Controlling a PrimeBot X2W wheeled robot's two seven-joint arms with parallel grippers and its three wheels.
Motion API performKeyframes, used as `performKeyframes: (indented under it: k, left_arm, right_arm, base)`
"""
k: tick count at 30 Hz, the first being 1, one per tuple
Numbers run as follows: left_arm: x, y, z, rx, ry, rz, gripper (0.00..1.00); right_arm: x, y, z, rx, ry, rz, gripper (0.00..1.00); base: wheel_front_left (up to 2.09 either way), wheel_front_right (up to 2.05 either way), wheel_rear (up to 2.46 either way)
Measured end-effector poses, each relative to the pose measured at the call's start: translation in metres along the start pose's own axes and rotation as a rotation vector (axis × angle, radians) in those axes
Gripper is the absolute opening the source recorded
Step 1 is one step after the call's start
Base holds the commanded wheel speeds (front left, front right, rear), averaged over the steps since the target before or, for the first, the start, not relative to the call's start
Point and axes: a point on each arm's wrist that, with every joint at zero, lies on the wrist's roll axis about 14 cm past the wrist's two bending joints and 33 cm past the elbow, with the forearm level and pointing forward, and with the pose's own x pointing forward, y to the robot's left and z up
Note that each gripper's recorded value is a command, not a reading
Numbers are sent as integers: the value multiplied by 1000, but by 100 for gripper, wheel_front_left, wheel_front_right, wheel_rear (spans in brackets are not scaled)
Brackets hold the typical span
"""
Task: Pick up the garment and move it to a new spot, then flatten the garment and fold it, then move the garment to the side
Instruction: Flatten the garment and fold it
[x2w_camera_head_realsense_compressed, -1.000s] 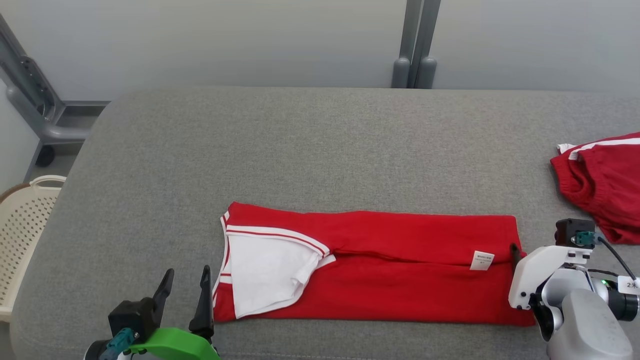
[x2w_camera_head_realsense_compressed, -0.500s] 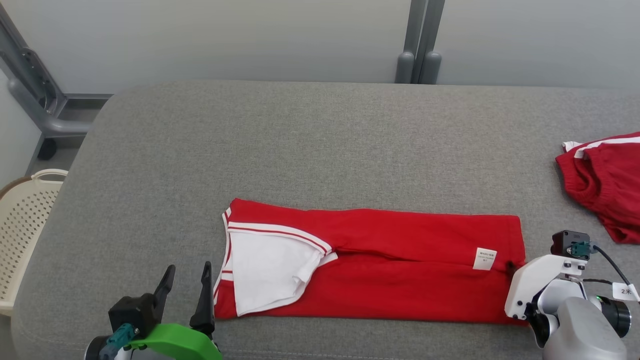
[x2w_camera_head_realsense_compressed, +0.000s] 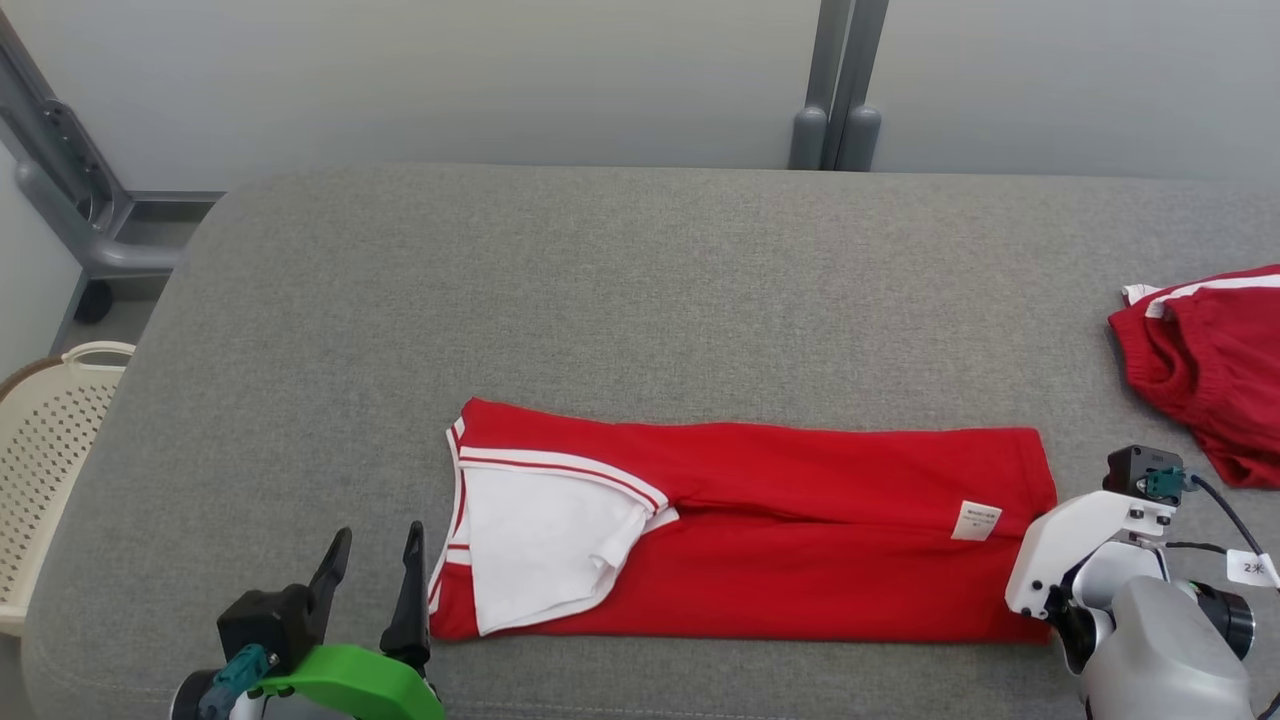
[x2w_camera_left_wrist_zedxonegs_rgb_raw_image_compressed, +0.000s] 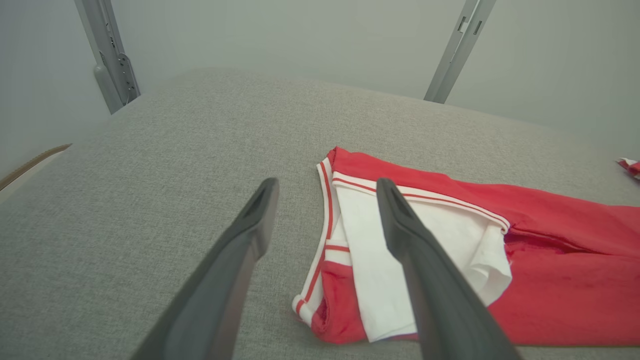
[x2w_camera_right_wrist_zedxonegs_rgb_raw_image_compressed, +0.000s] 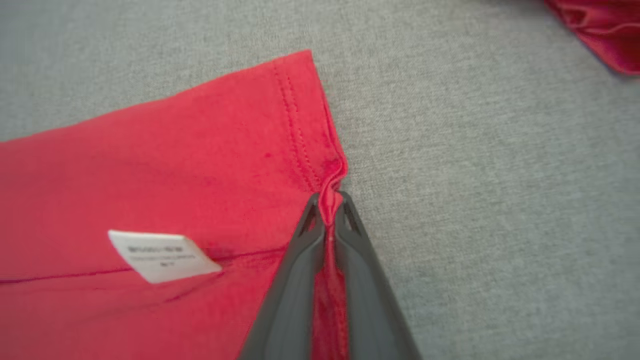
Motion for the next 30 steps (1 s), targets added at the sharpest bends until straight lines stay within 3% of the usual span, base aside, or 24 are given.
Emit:
performKeyframes:
  k: [20,25,30]
  left_arm:
    - [0,-11,0,-5,-2,-31,100]
    - [0,-14,1,-4,-5,-40,100]
    - [-2,-15,0,-1,-4,-46,100]
  right_arm:
    - [-36,-90,55,-34,-176,-259,0]
    - [-35,-74,60,-51,-181,-210,0]
    - [-27,-31,54,-48,-150,-71,0]
  base:
    - [0,0,0]
    - [0,0,0]
    - [0,0,0]
